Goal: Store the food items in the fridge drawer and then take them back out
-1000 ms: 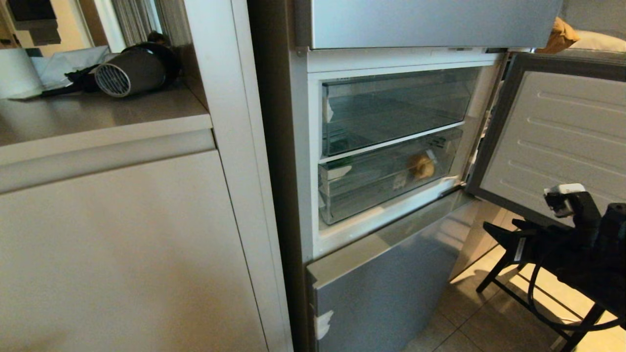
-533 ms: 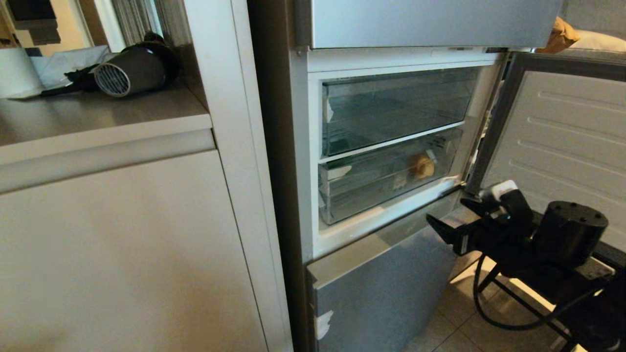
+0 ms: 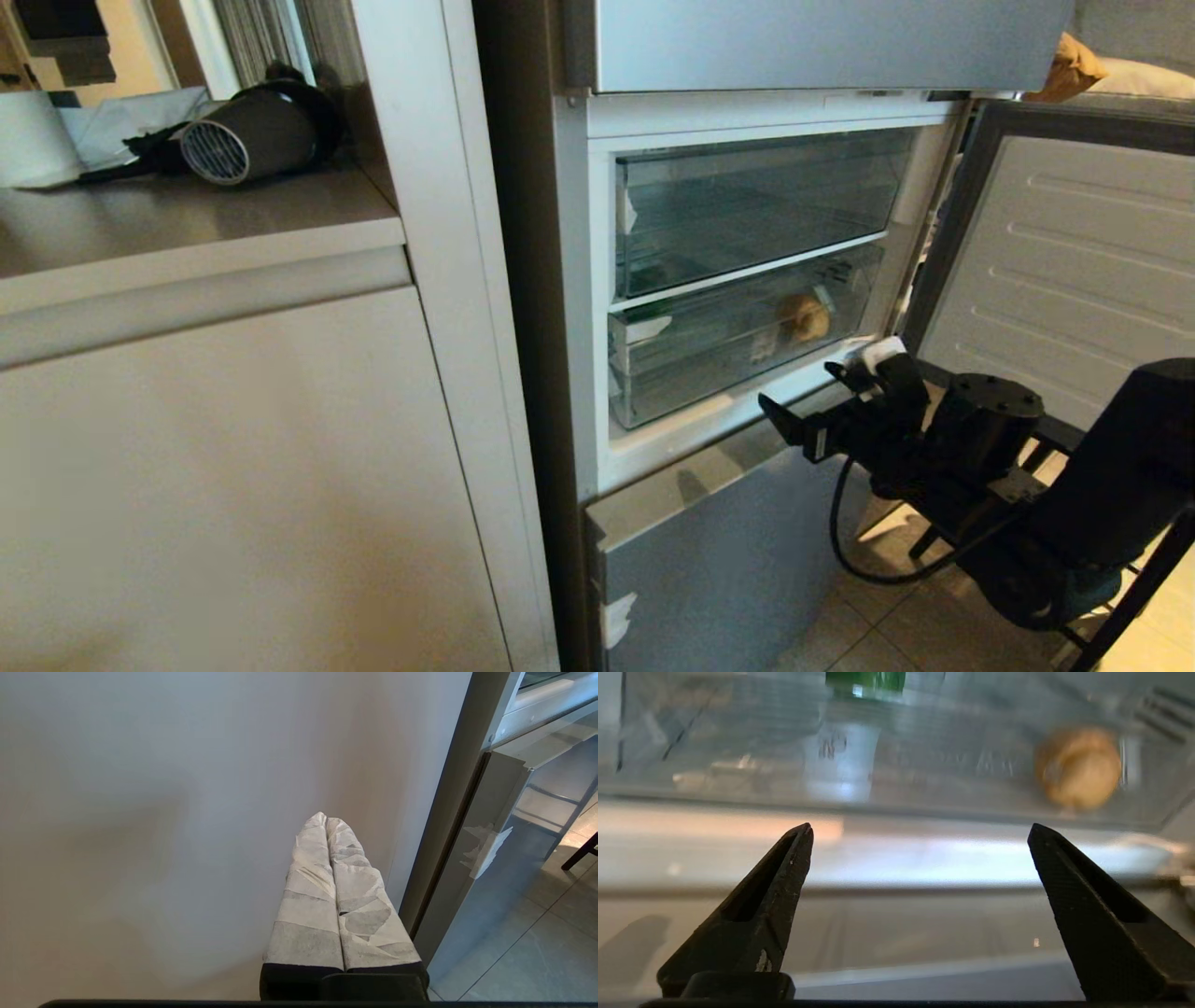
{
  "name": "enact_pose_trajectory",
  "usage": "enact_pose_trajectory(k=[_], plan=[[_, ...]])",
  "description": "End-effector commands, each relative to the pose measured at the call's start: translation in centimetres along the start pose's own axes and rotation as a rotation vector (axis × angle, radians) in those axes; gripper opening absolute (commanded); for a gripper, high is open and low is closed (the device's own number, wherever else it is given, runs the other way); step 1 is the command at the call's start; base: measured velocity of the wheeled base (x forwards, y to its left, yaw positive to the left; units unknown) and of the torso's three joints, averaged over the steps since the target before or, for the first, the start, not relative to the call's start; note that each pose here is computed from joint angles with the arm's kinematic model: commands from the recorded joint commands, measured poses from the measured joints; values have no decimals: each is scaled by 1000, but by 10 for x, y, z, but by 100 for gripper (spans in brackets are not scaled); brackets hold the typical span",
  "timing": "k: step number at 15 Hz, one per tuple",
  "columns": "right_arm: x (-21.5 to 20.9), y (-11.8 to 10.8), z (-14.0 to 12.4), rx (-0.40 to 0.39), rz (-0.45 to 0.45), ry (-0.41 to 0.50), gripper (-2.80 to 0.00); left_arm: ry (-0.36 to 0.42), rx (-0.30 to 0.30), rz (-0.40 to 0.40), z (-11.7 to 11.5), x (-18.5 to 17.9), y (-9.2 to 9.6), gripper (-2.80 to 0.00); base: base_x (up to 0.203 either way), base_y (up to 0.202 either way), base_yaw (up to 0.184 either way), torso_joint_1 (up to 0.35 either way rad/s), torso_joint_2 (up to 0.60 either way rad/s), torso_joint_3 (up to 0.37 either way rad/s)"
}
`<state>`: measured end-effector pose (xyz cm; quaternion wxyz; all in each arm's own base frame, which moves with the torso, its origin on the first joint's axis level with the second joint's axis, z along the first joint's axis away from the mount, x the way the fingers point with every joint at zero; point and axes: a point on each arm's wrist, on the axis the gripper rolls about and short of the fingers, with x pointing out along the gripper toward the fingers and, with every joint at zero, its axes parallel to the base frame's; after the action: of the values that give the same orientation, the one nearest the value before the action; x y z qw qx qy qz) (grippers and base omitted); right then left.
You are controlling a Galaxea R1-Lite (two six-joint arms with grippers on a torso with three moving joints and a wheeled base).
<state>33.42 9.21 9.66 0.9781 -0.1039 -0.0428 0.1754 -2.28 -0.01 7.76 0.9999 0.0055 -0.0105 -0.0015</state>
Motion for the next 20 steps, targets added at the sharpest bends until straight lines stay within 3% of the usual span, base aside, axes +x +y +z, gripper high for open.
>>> enact_pose_trajectory(k=[1, 4, 9, 16, 20], plan=[[7, 1, -2, -7, 4, -14, 0, 12, 1, 0, -3, 1, 0, -280, 0, 0, 0, 0, 0, 0], [5, 7, -2, -16, 89, -25, 0, 12, 0, 0, -3, 1, 0, -280, 0, 0, 0, 0, 0, 0], [3, 10, -4, -235, 211, -64, 0, 12, 0, 0, -3, 1, 0, -280, 0, 0, 0, 0, 0, 0], [9, 2, 3, -323, 179, -109, 0, 12, 0, 0, -3, 1, 0, -280, 0, 0, 0, 0, 0, 0], [31, -19, 30, -338, 36, -212, 0, 12, 1, 0, -3, 1, 0, -280, 0, 0, 0, 0, 0, 0]])
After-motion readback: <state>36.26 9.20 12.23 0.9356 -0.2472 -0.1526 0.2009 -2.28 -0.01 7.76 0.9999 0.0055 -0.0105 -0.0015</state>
